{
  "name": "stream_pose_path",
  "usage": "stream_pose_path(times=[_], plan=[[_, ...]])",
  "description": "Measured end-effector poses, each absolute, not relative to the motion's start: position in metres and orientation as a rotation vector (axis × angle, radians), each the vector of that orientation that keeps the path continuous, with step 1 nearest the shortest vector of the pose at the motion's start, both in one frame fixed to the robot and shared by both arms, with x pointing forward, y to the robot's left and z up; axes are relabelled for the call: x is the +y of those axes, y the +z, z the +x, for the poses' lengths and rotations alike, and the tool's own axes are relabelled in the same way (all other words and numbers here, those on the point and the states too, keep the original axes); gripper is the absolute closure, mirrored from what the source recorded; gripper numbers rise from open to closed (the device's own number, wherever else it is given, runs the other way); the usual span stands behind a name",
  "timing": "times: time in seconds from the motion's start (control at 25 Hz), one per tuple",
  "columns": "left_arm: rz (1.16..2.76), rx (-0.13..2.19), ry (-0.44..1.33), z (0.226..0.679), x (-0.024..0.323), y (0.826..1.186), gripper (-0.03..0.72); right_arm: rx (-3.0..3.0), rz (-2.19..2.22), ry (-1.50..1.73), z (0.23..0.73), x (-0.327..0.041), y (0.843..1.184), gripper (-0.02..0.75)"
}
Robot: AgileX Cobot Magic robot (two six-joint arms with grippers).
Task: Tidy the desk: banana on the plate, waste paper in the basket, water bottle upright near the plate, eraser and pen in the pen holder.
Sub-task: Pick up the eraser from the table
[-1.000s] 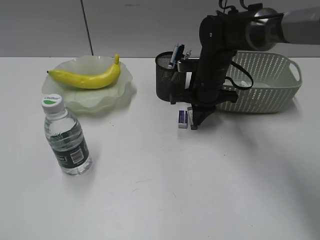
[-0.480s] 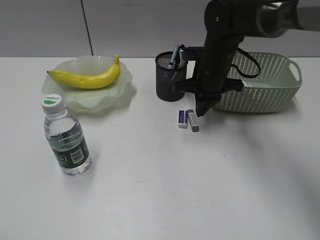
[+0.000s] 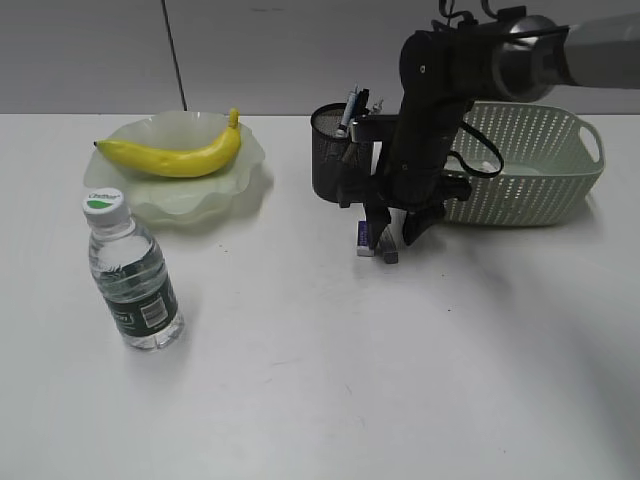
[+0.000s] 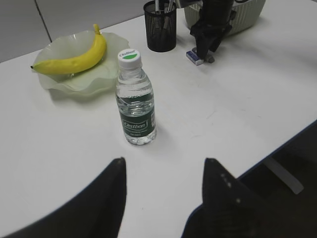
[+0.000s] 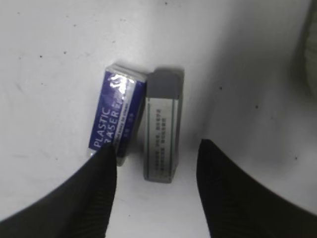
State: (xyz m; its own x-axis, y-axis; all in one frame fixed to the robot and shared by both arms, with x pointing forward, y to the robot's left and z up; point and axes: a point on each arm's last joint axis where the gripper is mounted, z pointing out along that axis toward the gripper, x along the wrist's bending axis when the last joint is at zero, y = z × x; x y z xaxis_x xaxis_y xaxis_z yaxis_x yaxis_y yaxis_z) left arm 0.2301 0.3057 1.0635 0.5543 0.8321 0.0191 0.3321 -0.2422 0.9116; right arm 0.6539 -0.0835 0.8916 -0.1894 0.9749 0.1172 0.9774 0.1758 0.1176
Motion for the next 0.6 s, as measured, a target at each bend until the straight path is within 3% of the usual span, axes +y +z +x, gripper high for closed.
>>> stream_pose_path(times=[0.6], plan=[[1.815,0.962,0.648,0.2303,0.306,1.0635,0.316,-2.427,-1.944,-0.232,0.6545,-0.0829,0.8804,0.451]])
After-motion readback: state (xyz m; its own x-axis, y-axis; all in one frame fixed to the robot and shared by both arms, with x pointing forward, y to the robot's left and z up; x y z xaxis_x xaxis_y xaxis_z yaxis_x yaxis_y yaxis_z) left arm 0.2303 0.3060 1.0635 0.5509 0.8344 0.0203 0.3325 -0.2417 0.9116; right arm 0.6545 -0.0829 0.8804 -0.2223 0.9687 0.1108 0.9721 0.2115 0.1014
